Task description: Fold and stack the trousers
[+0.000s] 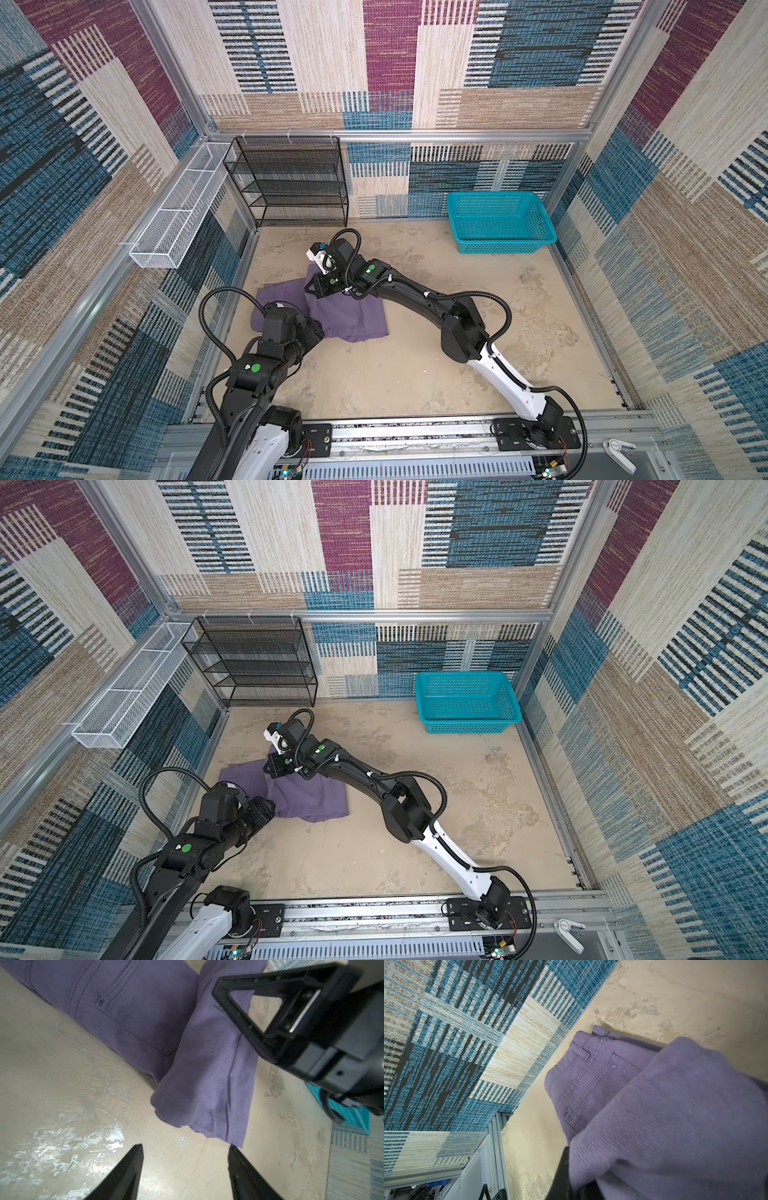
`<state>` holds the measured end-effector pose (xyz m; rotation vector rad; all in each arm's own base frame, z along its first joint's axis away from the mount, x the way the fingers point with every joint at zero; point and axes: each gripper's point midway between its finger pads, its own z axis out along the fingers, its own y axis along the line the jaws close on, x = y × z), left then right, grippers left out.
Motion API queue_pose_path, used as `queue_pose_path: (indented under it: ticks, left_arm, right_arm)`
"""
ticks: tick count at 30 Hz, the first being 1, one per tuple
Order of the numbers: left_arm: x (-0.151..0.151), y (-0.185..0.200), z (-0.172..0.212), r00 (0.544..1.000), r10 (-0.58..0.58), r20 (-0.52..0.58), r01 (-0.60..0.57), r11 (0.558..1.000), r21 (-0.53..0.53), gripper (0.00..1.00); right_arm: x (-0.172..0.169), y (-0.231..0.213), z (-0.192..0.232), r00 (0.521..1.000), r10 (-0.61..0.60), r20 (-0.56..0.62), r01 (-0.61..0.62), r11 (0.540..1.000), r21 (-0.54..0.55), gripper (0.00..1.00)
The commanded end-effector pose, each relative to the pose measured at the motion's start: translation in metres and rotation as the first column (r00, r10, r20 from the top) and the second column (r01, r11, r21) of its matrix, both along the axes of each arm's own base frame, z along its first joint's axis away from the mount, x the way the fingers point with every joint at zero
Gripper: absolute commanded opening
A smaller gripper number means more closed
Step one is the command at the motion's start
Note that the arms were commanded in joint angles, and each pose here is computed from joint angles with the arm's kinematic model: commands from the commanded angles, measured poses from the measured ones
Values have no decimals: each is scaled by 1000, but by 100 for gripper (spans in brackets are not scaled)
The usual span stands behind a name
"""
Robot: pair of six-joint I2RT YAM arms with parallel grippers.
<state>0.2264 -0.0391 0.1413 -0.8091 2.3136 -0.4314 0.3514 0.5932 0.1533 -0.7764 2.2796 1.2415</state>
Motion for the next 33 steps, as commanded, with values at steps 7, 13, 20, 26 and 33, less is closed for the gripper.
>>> queue_pose_path:
  ticks: [7, 13, 20, 26, 33]
  left_arm:
    - [52, -12, 12, 987, -134, 92, 125, 987, 102, 82]
    - [82, -23, 0, 979, -199, 36, 194, 975, 108, 72]
    - [91, -16, -9, 986, -168, -11, 168, 976, 139, 25]
    - [82, -7, 3, 986, -152, -69, 162, 970, 181, 54]
    - [85, 2, 1, 986, -128, -102, 149, 960, 237, 69]
  right_arm:
    - [-4, 6, 19, 999, 36, 22, -37, 997, 60, 0]
    - [-7, 6, 25, 999, 49, 19, -50, 996, 70, 0]
    - [-9, 5, 28, 998, 55, 16, -56, 996, 74, 0]
    - [-8, 5, 30, 999, 48, 20, -50, 996, 75, 0]
    - [-12, 6, 27, 998, 66, -6, -65, 995, 77, 0]
